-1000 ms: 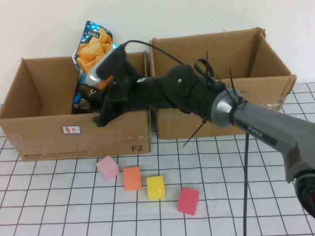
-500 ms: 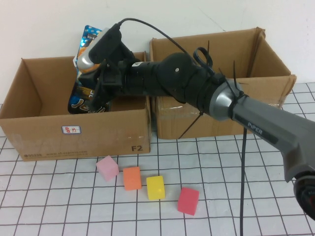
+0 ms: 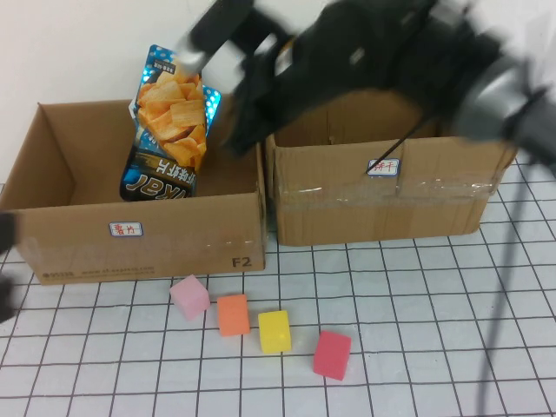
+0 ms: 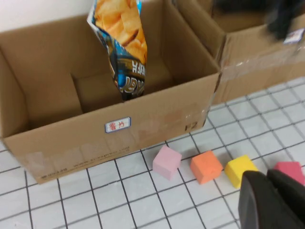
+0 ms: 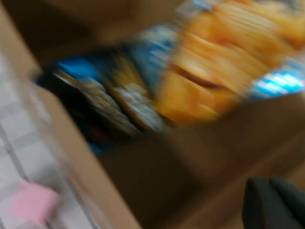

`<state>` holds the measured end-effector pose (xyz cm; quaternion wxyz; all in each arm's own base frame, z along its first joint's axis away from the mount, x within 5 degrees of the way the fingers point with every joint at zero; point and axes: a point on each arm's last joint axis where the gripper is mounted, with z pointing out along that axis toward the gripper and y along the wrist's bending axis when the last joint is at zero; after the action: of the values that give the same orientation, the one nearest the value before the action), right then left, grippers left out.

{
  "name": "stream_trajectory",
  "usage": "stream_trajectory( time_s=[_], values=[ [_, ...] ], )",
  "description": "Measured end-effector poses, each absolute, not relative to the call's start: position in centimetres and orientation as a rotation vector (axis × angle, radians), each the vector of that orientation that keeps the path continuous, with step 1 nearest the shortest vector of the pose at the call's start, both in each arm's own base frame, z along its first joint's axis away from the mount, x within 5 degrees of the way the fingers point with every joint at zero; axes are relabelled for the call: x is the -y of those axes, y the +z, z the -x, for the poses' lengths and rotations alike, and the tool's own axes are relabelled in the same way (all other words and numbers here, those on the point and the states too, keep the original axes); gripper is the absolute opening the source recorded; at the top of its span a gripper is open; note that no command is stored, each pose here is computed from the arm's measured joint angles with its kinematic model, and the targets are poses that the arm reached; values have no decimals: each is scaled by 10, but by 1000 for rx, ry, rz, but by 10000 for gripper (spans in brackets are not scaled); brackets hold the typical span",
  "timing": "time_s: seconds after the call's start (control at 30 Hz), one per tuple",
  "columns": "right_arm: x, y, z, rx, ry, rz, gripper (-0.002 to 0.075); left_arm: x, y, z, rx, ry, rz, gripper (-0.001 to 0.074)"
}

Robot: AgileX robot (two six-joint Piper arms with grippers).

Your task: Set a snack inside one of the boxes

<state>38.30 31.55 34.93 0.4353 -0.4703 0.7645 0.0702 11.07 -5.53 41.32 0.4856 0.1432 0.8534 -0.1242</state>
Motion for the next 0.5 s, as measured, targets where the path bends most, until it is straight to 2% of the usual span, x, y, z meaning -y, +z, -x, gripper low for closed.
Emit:
stream_trajectory(
  time_s=[0.1,0.23,0.5],
  values=[
    [-291,383,-368,-1913,53,1145,1,73,403,-141,-2110,-265,-379,-1],
    [-263,414,-343,-1932,-4,1102,1,96,390,-183,-2132,-232,-378,-1],
    [-218,408,-293,-2034,-36,1094,1,104,386,-269,-2189,-139,-257,-1]
  ],
)
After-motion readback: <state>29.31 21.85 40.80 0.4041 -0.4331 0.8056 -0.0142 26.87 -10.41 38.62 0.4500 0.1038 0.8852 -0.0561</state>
